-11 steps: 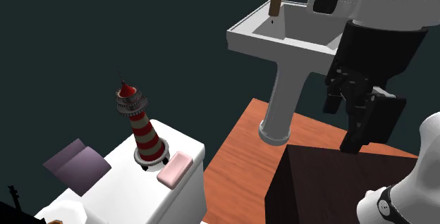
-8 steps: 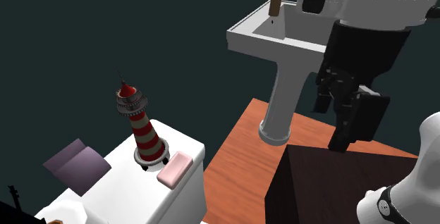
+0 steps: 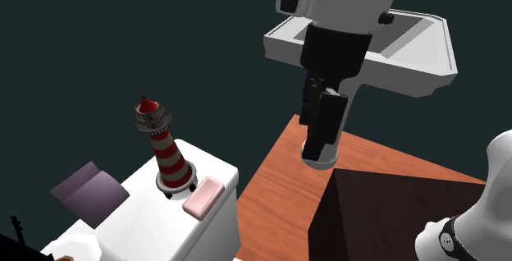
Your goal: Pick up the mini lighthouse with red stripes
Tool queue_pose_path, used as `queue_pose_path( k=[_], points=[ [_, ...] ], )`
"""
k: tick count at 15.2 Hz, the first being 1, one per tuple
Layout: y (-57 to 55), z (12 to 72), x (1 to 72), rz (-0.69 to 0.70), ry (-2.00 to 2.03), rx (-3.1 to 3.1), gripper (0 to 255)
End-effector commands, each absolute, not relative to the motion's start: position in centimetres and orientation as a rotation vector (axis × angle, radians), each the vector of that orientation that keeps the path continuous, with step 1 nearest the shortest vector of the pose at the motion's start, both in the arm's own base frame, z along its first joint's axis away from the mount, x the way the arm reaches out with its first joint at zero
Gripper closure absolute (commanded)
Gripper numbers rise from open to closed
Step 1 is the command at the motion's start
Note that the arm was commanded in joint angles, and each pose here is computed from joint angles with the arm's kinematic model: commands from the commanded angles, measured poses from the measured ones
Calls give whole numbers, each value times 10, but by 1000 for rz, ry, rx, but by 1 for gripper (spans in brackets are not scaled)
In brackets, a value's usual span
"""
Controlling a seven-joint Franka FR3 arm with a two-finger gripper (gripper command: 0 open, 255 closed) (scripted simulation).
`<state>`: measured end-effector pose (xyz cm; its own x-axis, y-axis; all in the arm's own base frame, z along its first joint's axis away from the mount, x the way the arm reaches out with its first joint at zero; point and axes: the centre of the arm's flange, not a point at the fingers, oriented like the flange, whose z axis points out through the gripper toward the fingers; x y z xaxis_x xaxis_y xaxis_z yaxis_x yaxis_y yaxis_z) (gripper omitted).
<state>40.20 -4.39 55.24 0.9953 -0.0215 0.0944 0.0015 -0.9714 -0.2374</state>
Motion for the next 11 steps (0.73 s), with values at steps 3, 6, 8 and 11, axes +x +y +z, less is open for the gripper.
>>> queue_pose_path(
  k=[3, 6, 8, 11],
  points=[
    [-56, 546, 447, -228, -18, -2857, 0],
    [-64, 544, 480, -289, -42, -2824, 0],
    [-70, 544, 502, -329, -58, -2801, 0],
    [-77, 544, 535, -389, -81, -2766, 0]
  ],
)
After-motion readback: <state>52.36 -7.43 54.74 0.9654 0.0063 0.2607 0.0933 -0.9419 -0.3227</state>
